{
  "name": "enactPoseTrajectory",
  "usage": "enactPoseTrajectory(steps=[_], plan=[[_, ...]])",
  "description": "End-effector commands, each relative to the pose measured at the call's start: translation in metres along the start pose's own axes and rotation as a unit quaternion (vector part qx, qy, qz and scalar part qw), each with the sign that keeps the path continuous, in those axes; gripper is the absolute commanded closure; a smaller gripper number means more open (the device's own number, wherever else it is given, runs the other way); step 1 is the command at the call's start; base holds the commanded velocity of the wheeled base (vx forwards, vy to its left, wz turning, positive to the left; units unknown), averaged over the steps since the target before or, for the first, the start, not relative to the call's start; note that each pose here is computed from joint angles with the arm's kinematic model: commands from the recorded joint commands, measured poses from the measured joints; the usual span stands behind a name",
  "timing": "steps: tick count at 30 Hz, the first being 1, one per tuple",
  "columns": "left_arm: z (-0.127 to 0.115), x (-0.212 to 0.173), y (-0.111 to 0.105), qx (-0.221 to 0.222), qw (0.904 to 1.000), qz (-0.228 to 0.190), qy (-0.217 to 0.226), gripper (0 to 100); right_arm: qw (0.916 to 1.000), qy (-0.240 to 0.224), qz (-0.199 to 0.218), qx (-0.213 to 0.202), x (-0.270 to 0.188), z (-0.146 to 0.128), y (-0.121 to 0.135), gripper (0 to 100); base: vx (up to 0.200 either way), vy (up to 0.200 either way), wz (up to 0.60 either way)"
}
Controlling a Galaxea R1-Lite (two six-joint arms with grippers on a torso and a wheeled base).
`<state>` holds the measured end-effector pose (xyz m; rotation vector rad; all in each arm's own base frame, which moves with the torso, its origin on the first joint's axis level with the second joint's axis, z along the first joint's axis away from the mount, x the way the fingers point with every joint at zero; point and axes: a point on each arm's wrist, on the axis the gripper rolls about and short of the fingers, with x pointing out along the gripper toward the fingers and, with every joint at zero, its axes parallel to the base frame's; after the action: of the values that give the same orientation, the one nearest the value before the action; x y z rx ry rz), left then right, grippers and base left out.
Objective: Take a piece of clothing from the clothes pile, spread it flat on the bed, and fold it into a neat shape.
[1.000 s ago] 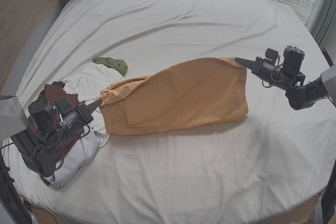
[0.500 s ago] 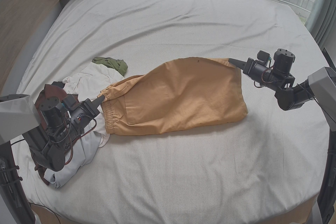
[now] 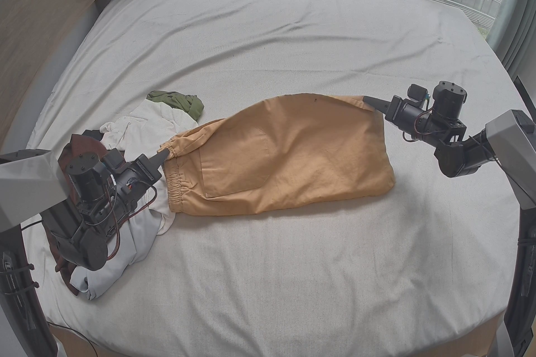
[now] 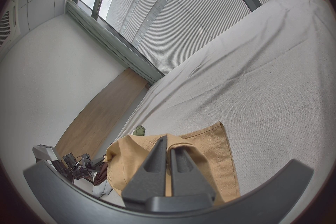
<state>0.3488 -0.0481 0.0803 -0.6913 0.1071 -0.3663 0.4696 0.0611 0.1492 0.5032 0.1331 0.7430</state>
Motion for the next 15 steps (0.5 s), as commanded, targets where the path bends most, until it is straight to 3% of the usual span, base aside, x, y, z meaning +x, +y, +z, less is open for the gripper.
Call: enactPoseTrajectory(steps=[1, 2, 9, 15], plan=[[-0.002, 0.0, 0.001, -0.001, 1.0, 0.002, 0.004, 0, 1.0, -0.003, 0.003, -0.003, 0.004, 0.0, -0.002, 100, 0.0, 0.0, 0.0], [-0.002, 0.001, 0.001, -0.001, 1.0, 0.002, 0.003, 0, 1.0, -0.004, 0.005, -0.003, 0.005, 0.0, -0.002, 0, 0.0, 0.0, 0.0], [0.002, 0.005, 0.001, 0.002, 0.9997, 0.014, -0.022, 0, 0.9999, -0.017, -0.002, 0.002, 0.01, 0.001, -0.002, 0, 0.0, 0.0, 0.0], [0.007, 0.001, -0.007, 0.005, 0.9996, 0.006, -0.027, 0, 0.9998, -0.019, -0.005, 0.0, -0.008, 0.012, 0.016, 0, 0.0, 0.0, 0.0]])
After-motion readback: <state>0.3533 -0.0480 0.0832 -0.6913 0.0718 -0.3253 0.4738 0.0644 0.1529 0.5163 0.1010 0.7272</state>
